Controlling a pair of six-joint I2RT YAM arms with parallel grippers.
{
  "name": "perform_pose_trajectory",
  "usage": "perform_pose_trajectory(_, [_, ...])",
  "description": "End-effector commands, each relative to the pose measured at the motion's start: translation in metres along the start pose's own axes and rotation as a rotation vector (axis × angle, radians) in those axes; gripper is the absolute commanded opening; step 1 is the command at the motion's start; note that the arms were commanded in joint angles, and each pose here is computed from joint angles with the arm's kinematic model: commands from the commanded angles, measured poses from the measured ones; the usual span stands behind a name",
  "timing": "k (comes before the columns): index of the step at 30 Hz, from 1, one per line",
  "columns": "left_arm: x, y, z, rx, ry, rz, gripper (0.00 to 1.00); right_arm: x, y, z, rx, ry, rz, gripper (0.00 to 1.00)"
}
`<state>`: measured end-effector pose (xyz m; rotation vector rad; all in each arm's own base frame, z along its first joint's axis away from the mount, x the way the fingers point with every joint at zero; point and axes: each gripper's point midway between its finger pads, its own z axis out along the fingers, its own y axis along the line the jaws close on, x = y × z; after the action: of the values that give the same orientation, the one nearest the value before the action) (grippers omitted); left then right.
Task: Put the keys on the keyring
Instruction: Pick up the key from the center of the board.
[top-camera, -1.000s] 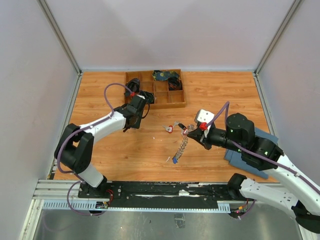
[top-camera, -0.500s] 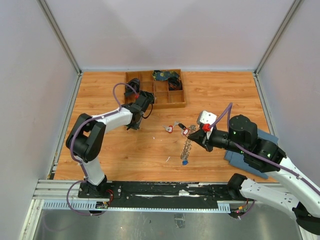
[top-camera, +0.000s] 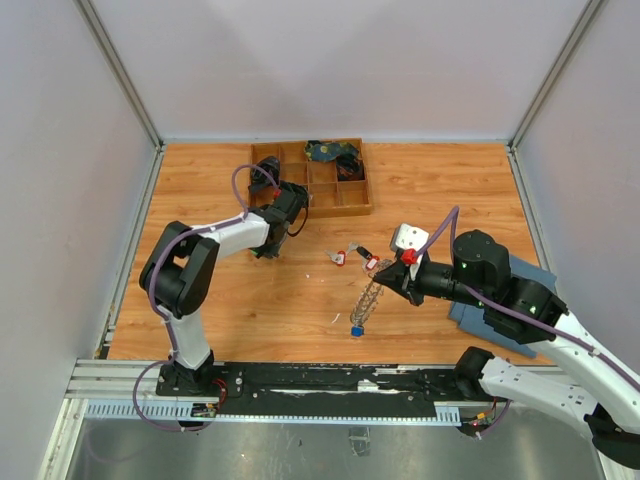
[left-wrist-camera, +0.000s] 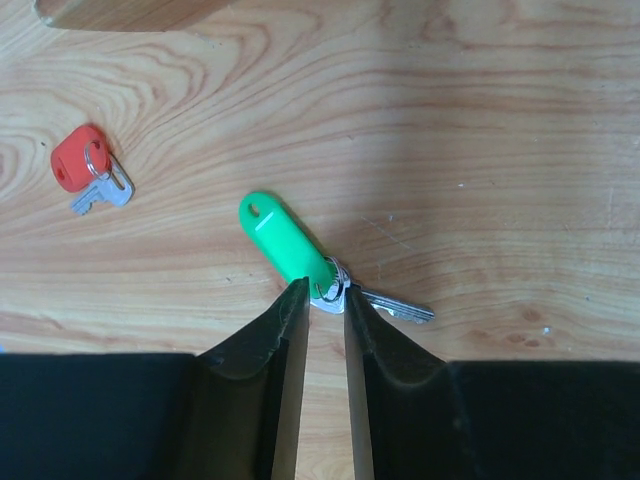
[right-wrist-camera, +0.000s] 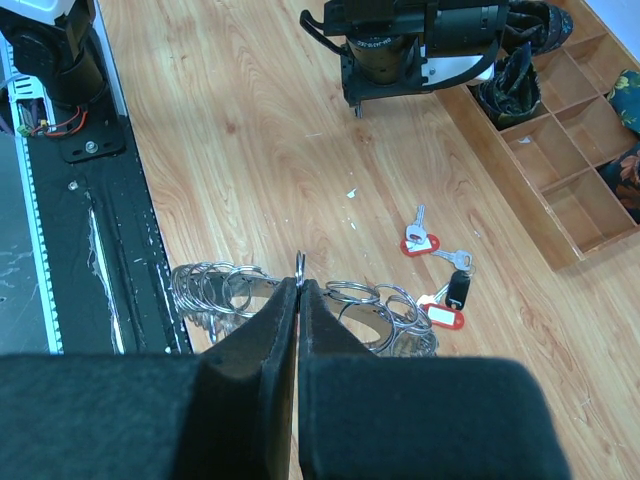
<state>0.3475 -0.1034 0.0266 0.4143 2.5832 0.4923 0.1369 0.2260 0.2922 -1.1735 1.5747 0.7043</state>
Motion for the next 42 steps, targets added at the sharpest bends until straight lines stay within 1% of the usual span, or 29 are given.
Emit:
perform_pose_trajectory(1, [-0.009,0.007,0.003,-0.032,-0.007,-0.001,0.25,-0.014,-0.004,-0.001,0.011,-0.058,0.008,0.01])
perform_pose_trajectory(4, [-0.007,0.009,0.006,-0.044,0.004,0.006,0.22,-0.014,-0.003,-0.001,0.009,-0.059,0.008,0.00])
perform_pose_trajectory(8, [-0.006,0.010,0.007,-0.052,0.009,0.005,0.15,-0.015,-0.002,-0.001,0.004,-0.062,0.003,0.01])
perform_pose_trajectory(13, [-0.009,0.013,0.002,-0.055,0.001,-0.004,0.01,-0.019,-0.002,-0.007,0.007,-0.074,-0.021,0.01])
perform_pose_trajectory(17, [-0.016,0.015,-0.013,-0.027,-0.032,-0.029,0.01,-0.022,-0.008,-0.012,0.038,-0.064,-0.029,0.01])
perform_pose_trajectory(20, [-0.028,0.015,-0.035,0.029,-0.093,-0.063,0.00,-0.023,-0.010,-0.014,0.047,-0.038,-0.021,0.01])
perform_pose_trajectory(24, [-0.051,0.009,-0.079,0.172,-0.226,-0.115,0.00,-0.025,-0.007,-0.011,0.019,0.000,0.002,0.01])
perform_pose_trajectory(26, [-0.064,0.008,-0.106,0.246,-0.311,-0.134,0.01,-0.026,-0.005,-0.009,0.000,0.006,0.013,0.01])
perform_pose_trajectory(30, [-0.087,0.009,-0.170,0.385,-0.493,-0.170,0.01,-0.023,-0.010,-0.002,0.022,0.033,0.056,0.01])
perform_pose_trajectory(34, [-0.102,0.002,-0.239,0.499,-0.691,-0.127,0.01,-0.020,0.001,0.010,-0.075,0.058,0.096,0.01])
perform_pose_trajectory(37, [-0.107,-0.008,-0.282,0.568,-0.791,-0.084,0.01,-0.024,0.002,0.015,-0.105,0.025,0.124,0.00])
perform_pose_trajectory(42, [-0.105,-0.027,-0.352,0.716,-0.951,-0.014,0.00,-0.044,-0.003,0.007,-0.100,-0.103,0.131,0.00])
